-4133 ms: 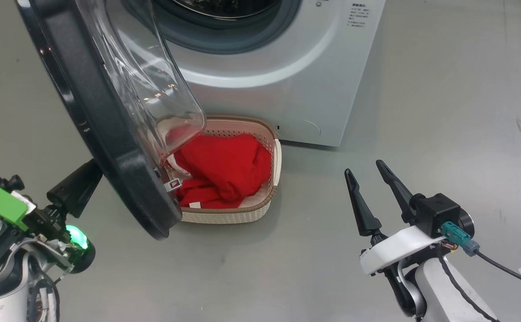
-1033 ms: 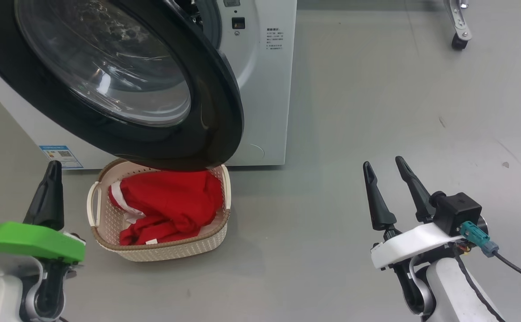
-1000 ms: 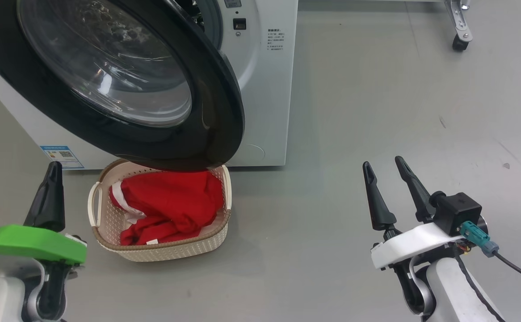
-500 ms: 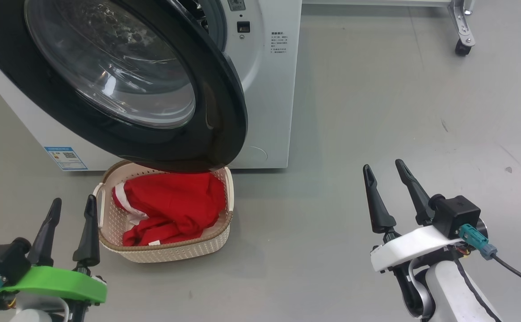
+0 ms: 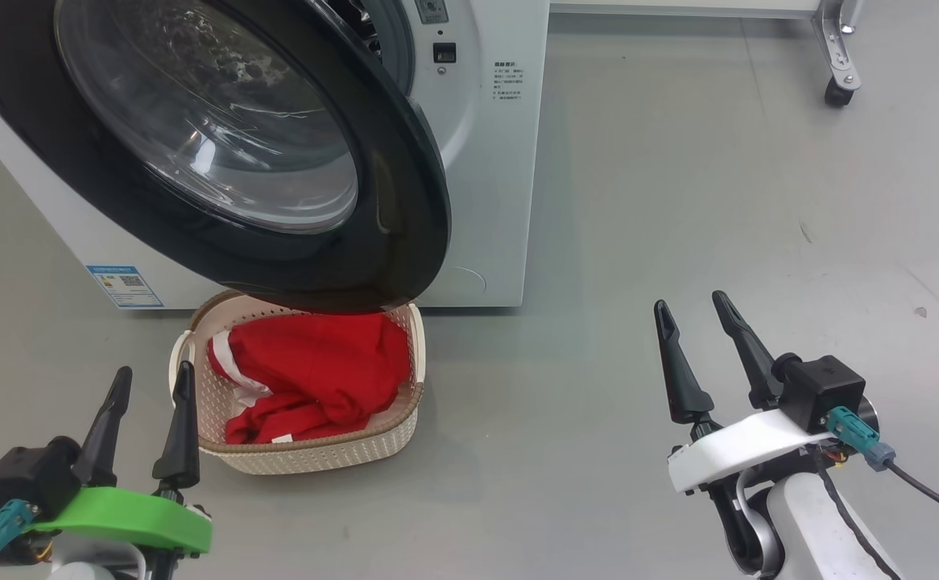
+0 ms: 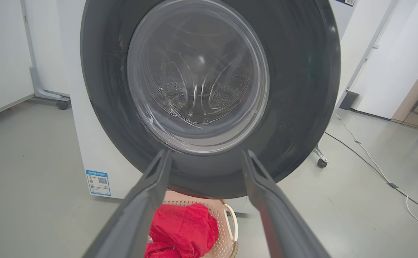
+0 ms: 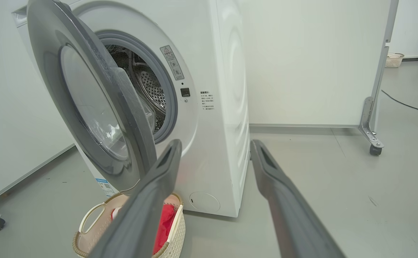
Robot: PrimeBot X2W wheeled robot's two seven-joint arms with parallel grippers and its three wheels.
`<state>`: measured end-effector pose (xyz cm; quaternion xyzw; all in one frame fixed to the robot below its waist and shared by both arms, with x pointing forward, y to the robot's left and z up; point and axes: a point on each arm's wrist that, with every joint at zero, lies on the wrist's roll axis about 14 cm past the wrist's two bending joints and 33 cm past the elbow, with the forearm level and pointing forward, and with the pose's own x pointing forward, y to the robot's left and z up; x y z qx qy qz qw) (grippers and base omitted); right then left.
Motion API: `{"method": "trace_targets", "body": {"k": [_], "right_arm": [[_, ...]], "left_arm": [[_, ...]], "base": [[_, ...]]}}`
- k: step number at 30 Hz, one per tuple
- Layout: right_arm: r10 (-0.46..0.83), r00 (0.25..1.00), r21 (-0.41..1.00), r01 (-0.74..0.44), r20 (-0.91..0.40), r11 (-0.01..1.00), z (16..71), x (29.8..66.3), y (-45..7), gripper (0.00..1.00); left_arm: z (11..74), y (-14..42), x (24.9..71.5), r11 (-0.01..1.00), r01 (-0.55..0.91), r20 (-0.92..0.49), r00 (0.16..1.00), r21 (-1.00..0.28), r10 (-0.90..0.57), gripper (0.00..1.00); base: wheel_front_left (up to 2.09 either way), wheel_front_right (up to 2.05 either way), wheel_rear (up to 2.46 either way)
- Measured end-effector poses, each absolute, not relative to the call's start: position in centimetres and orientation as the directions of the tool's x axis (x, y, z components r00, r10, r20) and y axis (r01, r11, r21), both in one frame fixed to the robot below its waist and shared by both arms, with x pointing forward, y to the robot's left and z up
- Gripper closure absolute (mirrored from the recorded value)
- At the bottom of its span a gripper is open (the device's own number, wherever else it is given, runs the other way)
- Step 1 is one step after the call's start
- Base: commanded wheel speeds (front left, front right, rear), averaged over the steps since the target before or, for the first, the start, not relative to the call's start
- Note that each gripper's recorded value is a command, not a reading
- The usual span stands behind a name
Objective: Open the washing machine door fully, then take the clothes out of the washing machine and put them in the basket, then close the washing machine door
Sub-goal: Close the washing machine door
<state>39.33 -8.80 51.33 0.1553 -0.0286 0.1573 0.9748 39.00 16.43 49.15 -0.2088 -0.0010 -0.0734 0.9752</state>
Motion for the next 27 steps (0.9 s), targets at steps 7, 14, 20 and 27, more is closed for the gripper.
{"method": "trace_targets", "body": {"k": [7, 14, 20, 27], "right_arm": [[0.301, 0.948, 0.293, -0.319, 0.106, 0.901, 51.4, 39.3, -8.7, 0.0], [0.301, 0.947, 0.29, -0.32, 0.108, 0.902, 51.5, 39.2, -8.7, 0.0], [0.333, 0.938, 0.266, -0.347, 0.099, 0.899, 51.2, 38.9, -8.2, 0.62], [0.412, 0.903, 0.22, -0.43, 0.125, 0.876, 52.1, 38.9, -6.3, 1.0]], "left_arm": [[49.0, 16.2, 38.9, 0.902, 0.14, 0.031, 0.99, -0.409, -0.14, 0.0], [49.0, 16.0, 38.9, 0.902, 0.142, 0.03, 0.989, -0.408, -0.142, 0.0], [49.0, 15.9, 38.8, 0.902, 0.142, 0.031, 0.989, -0.407, -0.141, 0.0], [48.8, 15.6, 38.8, 0.9, 0.139, 0.027, 0.99, -0.414, -0.141, 0.0]], "base": [[0.0, 0.0, 0.0], [0.0, 0.0, 0.0], [0.0, 0.0, 0.0], [0.0, 0.0, 0.0]]}}
